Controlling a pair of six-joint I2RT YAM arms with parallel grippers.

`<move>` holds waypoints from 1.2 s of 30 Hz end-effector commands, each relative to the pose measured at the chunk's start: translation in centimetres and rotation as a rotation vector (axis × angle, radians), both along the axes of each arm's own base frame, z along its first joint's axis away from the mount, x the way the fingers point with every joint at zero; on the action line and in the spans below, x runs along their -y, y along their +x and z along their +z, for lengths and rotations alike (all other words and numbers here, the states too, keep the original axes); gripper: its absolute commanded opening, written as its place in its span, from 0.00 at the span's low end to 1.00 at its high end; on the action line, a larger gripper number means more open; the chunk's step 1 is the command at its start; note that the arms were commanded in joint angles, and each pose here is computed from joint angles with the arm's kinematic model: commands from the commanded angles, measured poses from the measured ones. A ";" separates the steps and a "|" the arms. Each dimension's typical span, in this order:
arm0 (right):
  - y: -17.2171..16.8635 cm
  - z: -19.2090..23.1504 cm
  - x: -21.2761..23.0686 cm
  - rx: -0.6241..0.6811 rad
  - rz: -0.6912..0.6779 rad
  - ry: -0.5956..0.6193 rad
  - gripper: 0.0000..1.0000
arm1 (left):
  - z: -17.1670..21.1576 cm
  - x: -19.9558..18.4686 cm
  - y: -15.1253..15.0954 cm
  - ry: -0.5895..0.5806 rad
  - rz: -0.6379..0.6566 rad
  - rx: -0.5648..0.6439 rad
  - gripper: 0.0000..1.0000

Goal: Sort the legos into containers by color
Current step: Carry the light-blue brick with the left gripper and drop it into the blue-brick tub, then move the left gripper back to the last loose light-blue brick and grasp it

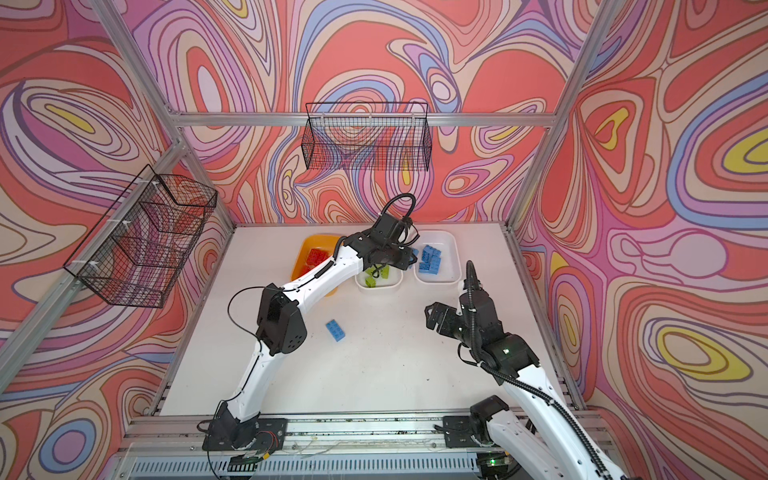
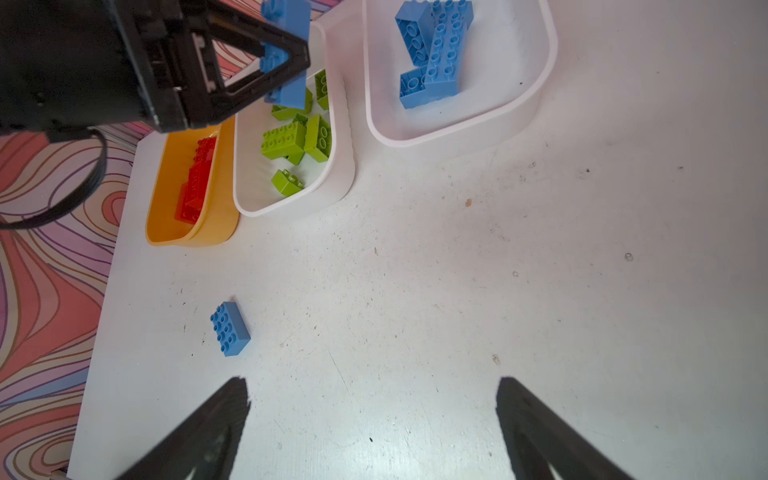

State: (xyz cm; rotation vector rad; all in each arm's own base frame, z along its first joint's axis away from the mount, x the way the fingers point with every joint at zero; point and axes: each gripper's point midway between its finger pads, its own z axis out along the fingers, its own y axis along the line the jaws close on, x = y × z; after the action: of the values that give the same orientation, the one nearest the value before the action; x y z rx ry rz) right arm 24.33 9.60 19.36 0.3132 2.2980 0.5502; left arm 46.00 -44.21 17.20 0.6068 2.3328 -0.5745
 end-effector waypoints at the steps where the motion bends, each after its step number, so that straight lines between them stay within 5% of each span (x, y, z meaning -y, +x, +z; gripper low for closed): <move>1: -0.9 -0.4 0.8 -0.029 -0.042 0.006 0.98 | -0.8 3.0 0.6 -0.120 -0.064 -0.018 0.15; 11: -1.9 0.1 2.1 -0.022 -0.090 -0.016 0.98 | -0.6 6.2 4.8 -0.419 -0.027 0.021 0.27; 15: -2.0 0.1 2.1 -0.025 -0.090 -0.016 0.98 | 0.0 6.7 5.0 -0.459 -0.026 0.024 0.65; 18: -1.9 0.1 2.1 -0.024 -0.091 -0.017 0.98 | 1.4 6.5 4.5 -0.474 -0.030 0.019 0.78; 26: -1.6 0.7 1.8 -0.001 -0.072 -0.014 0.98 | 3.9 -0.6 1.0 -0.407 0.177 0.015 0.71; 36: -0.2 0.6 0.5 0.000 -0.018 -0.014 0.98 | -4.2 -17.9 -11.8 -0.192 0.644 -0.192 0.67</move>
State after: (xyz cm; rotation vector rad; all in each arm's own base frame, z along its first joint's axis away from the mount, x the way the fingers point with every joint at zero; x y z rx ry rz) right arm 23.48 8.59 18.62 0.3601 2.3300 0.4968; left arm 36.85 -31.22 17.68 -0.0640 2.3372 -0.7223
